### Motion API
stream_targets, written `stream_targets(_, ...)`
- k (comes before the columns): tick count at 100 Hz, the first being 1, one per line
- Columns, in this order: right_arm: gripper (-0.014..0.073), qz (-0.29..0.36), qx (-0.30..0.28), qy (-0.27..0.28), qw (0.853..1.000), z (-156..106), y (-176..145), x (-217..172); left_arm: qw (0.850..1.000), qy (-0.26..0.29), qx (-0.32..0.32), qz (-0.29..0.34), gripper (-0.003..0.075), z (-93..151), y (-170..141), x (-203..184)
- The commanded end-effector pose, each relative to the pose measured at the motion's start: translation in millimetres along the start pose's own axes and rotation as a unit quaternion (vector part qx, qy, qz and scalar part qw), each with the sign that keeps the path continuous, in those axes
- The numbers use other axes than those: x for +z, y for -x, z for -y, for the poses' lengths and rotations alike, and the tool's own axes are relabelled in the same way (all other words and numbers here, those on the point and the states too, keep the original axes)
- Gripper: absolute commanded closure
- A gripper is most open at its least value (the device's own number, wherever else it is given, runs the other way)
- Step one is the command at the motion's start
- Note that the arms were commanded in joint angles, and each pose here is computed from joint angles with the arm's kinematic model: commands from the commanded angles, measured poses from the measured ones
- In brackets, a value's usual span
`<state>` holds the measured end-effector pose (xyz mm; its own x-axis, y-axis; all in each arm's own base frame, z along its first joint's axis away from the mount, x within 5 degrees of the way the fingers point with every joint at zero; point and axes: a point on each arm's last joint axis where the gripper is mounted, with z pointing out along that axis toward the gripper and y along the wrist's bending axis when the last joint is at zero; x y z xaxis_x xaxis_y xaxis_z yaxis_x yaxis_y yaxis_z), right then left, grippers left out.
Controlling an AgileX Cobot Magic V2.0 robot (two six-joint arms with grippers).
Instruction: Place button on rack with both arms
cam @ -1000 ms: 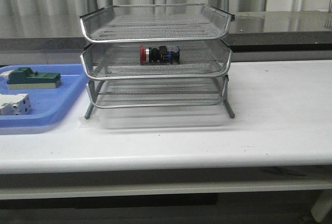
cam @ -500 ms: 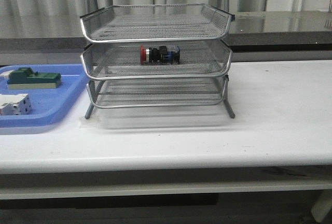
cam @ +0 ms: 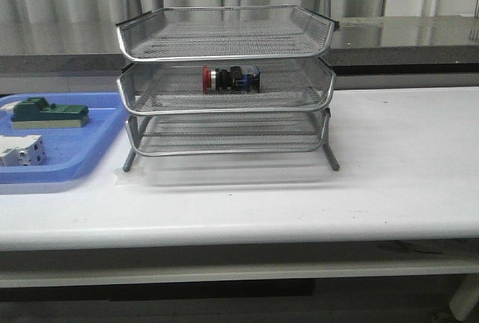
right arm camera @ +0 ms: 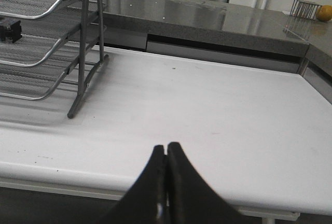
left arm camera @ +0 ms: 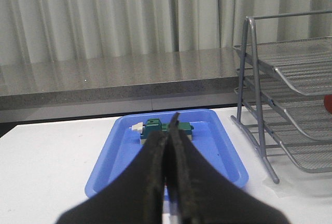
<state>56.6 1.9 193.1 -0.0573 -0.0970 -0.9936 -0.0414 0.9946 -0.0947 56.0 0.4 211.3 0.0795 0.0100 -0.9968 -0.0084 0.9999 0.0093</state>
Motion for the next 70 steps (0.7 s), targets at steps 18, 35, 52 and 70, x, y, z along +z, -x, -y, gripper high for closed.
stream_targets(18, 0.0651, 0.051, -0.008, -0.008, 0.999, 1.0, 7.9, -1.6, 0.999, -0.001, 0.0, 0.044, 0.0741, 0.4, -1.3, -2.1)
stream_targets(35, 0.0651, 0.051, -0.008, -0.008, 0.999, 1.0, 7.9, -1.6, 0.999, -0.001, -0.003, 0.044, 0.0741, 0.3, -1.3, -2.1)
stream_targets(52, 0.0651, 0.051, -0.008, -0.008, 0.999, 1.0, 7.9, -1.6, 0.999, -0.001, -0.015, 0.043, 0.0741, 0.2, -1.4, -2.1)
stream_targets(70, 0.0651, 0.051, -0.008, -0.008, 0.999, 1.0, 7.9, -1.6, 0.999, -0.001, -0.015, 0.043, 0.0741, 0.2, -1.4, -2.1)
